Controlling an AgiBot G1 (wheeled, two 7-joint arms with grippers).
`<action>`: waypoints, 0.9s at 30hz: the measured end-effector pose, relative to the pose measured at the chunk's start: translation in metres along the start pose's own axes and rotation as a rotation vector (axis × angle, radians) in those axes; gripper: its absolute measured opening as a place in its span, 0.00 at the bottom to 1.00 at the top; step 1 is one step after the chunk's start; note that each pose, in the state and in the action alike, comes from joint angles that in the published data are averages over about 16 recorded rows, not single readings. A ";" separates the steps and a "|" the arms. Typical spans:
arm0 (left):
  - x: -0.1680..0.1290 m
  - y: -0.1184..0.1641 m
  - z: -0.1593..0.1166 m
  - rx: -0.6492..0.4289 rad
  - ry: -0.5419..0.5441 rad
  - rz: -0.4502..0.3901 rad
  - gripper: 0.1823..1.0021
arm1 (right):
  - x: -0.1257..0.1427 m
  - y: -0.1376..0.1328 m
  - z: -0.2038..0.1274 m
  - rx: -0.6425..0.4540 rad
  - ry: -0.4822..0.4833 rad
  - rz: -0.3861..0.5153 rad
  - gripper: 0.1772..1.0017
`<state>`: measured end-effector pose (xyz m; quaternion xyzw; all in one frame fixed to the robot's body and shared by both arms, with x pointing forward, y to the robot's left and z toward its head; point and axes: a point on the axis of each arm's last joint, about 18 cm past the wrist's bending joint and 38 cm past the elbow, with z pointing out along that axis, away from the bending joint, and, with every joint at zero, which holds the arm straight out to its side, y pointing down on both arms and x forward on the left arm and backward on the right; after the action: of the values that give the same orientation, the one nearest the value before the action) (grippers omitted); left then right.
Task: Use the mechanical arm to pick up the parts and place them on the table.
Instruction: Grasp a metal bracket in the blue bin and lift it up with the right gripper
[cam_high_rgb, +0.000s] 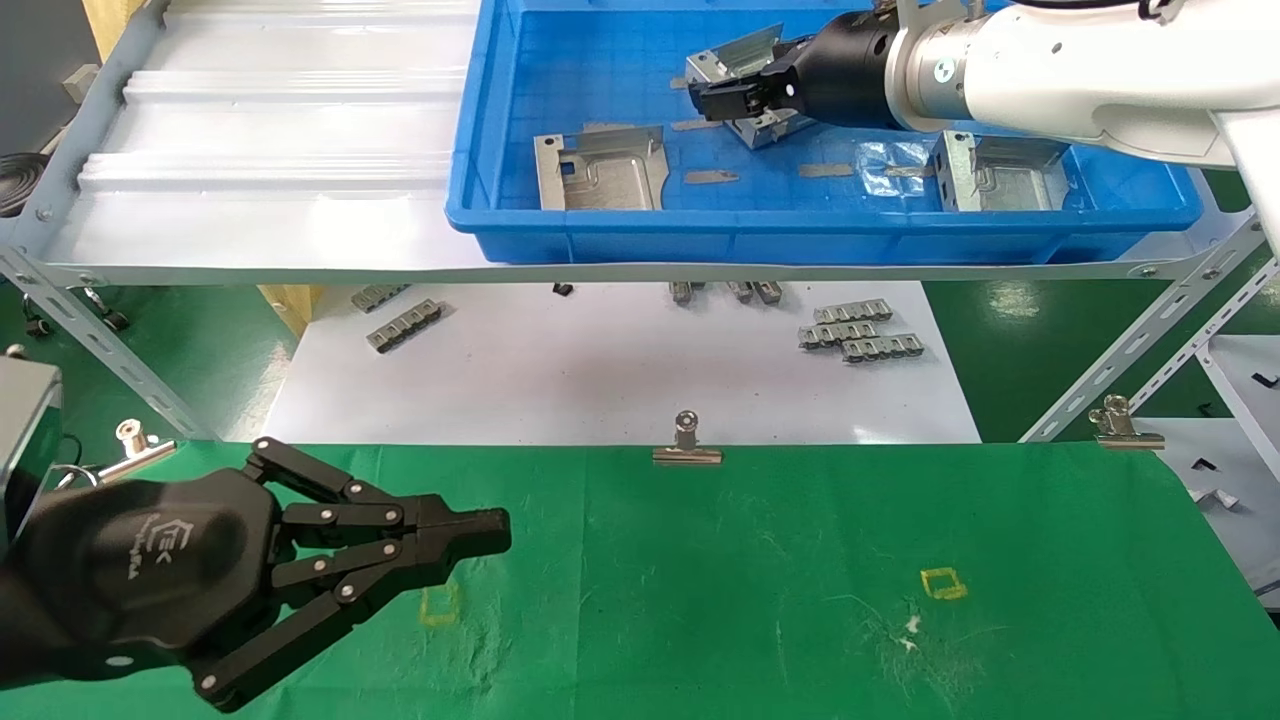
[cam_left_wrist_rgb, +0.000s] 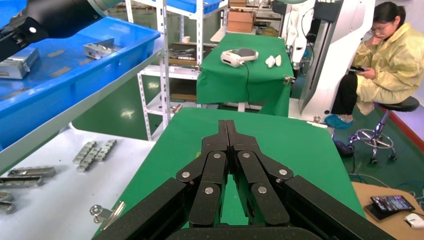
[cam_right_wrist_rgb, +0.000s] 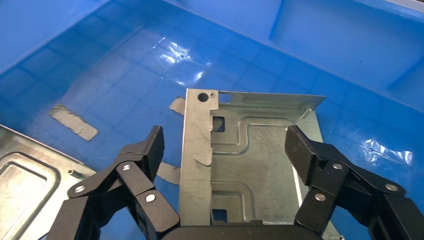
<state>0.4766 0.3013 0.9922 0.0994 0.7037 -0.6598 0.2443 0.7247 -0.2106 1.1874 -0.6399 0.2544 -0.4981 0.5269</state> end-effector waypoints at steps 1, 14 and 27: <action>0.000 0.000 0.000 0.000 0.000 0.000 0.01 | 0.000 0.000 0.001 -0.002 0.000 -0.002 0.91; 0.000 0.000 0.000 0.000 0.000 0.000 0.01 | -0.004 -0.002 0.004 -0.018 -0.011 -0.043 0.62; 0.000 0.000 0.000 0.000 0.000 0.000 0.01 | -0.003 -0.009 0.000 -0.020 -0.019 -0.071 0.26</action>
<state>0.4766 0.3013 0.9922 0.0994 0.7037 -0.6598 0.2443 0.7220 -0.2052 1.1949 -0.6587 0.2314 -0.5079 0.5046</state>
